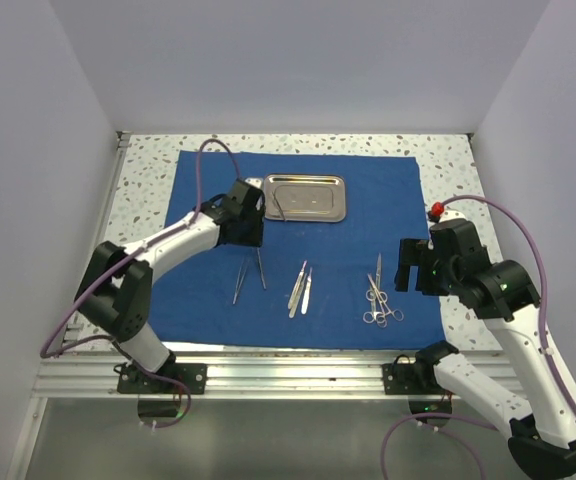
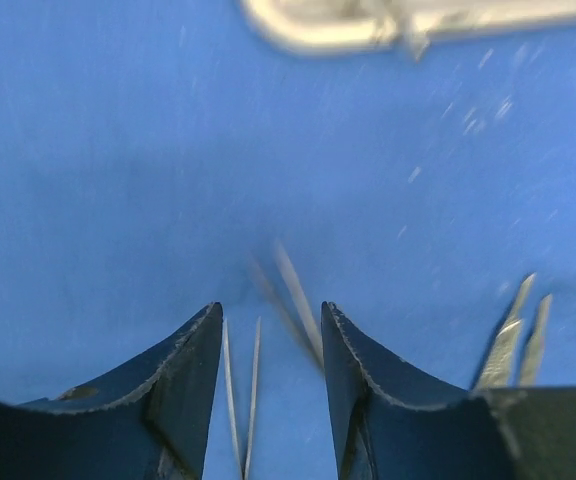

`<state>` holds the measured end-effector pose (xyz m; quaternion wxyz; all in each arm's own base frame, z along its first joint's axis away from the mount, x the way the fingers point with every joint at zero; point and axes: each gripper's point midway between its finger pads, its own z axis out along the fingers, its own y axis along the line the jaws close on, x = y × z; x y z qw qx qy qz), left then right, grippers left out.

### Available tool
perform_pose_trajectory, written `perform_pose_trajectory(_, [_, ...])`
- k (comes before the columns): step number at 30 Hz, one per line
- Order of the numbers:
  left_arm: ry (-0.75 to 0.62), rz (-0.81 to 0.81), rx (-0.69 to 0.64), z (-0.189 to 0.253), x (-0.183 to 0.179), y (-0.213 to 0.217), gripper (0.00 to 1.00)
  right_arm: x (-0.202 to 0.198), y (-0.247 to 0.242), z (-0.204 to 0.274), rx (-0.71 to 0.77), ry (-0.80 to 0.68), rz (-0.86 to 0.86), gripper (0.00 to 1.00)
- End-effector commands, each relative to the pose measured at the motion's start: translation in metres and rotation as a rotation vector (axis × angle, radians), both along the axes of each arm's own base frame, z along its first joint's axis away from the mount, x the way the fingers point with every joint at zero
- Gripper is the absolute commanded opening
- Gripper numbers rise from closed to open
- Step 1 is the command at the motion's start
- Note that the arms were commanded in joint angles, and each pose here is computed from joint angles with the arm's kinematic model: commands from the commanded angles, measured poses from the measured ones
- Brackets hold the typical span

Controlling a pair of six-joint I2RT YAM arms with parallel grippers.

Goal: Open and lay out the surgical kit
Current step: Place the medical item in the surgical kit, then pick up the medical item from the container.

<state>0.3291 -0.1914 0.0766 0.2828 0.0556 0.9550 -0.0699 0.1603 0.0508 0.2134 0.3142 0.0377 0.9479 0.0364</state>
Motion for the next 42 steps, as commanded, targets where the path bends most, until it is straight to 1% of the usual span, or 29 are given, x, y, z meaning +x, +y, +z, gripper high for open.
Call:
perform_pose_trajectory(1, [-0.15,-0.027,-0.059,0.05,0.049,-0.028,0.48,0.008,-0.002,0.004,-0.014,-0.035,-0.022,0.91])
perform_pose_trajectory(2, [-0.136,-0.028,-0.048,0.042,0.058,-0.032,0.48,0.009,-0.003,0.004,-0.018,-0.035,-0.026,0.91])
perform_pose_trajectory(4, [-0.136,-0.023,-0.037,0.041,0.072,-0.039,0.47,0.01,-0.004,0.005,-0.021,-0.038,-0.028,0.91])
perform_pose_trajectory(5, [-0.144,-0.018,-0.044,0.043,0.09,-0.05,0.46,0.01,-0.004,0.005,-0.024,-0.04,-0.03,0.92])
perform_pose_trajectory(7, [-0.134,-0.001,-0.036,0.039,0.104,-0.056,0.43,0.01,-0.004,0.006,-0.025,-0.038,-0.029,0.92])
perform_pose_trajectory(8, [-0.138,0.004,-0.043,0.036,0.12,-0.066,0.43,0.011,-0.005,0.006,-0.029,-0.039,-0.029,0.92])
perform_pose_trajectory(9, [-0.129,0.012,-0.046,0.033,0.126,-0.071,0.42,0.011,-0.005,0.007,-0.03,-0.042,-0.031,0.92])
perform_pose_trajectory(10, [-0.161,0.018,-0.071,0.047,0.14,-0.08,0.42,0.011,-0.005,0.007,-0.032,-0.039,-0.031,0.92])
perform_pose_trajectory(11, [-0.129,0.022,-0.052,0.026,0.145,-0.084,0.42,0.011,-0.006,0.007,-0.035,-0.039,-0.031,0.92])
perform_pose_trajectory(12, [-0.106,0.04,-0.046,0.02,0.147,-0.084,0.42,0.011,-0.006,0.009,-0.035,-0.043,-0.031,0.92])
perform_pose_trajectory(13, [-0.134,0.055,-0.054,0.03,0.16,-0.089,0.42,0.012,-0.006,0.008,-0.038,-0.042,-0.031,0.92])
perform_pose_trajectory(14, [-0.089,0.067,-0.025,0.01,0.159,-0.088,0.41,0.012,-0.006,0.009,-0.04,-0.044,-0.028,0.93])
perform_pose_trajectory(15, [-0.082,0.074,-0.02,0.006,0.162,-0.089,0.4,0.013,-0.007,0.01,-0.043,-0.048,-0.027,0.93])
perform_pose_trajectory(16, [-0.1,0.087,-0.024,0.013,0.17,-0.092,0.4,0.014,-0.006,0.01,-0.042,-0.05,-0.025,0.93])
perform_pose_trajectory(17, [-0.071,0.099,-0.004,0.001,0.168,-0.09,0.4,0.014,-0.006,0.01,-0.044,-0.051,-0.025,0.93])
perform_pose_trajectory(22, [-0.069,0.136,0.021,-0.006,0.167,-0.082,0.4,0.017,-0.006,0.009,-0.052,-0.055,-0.022,0.94])
perform_pose_trajectory(33, [-0.09,0.164,0.068,-0.003,0.159,-0.072,0.4,0.019,-0.001,0.001,-0.049,-0.024,0.001,0.94])
perform_pose_trajectory(38, [-0.073,0.177,0.088,-0.01,0.152,-0.067,0.4,0.019,0.0,0.001,-0.046,-0.022,0.005,0.94])
perform_pose_trajectory(40, [-0.058,0.176,0.088,-0.017,0.149,-0.066,0.4,0.019,0.0,0.001,-0.045,-0.021,0.006,0.94])
perform_pose_trajectory(42, [-0.046,0.175,0.082,-0.021,0.147,-0.067,0.36,0.019,0.001,0.002,-0.044,-0.023,0.008,0.94])
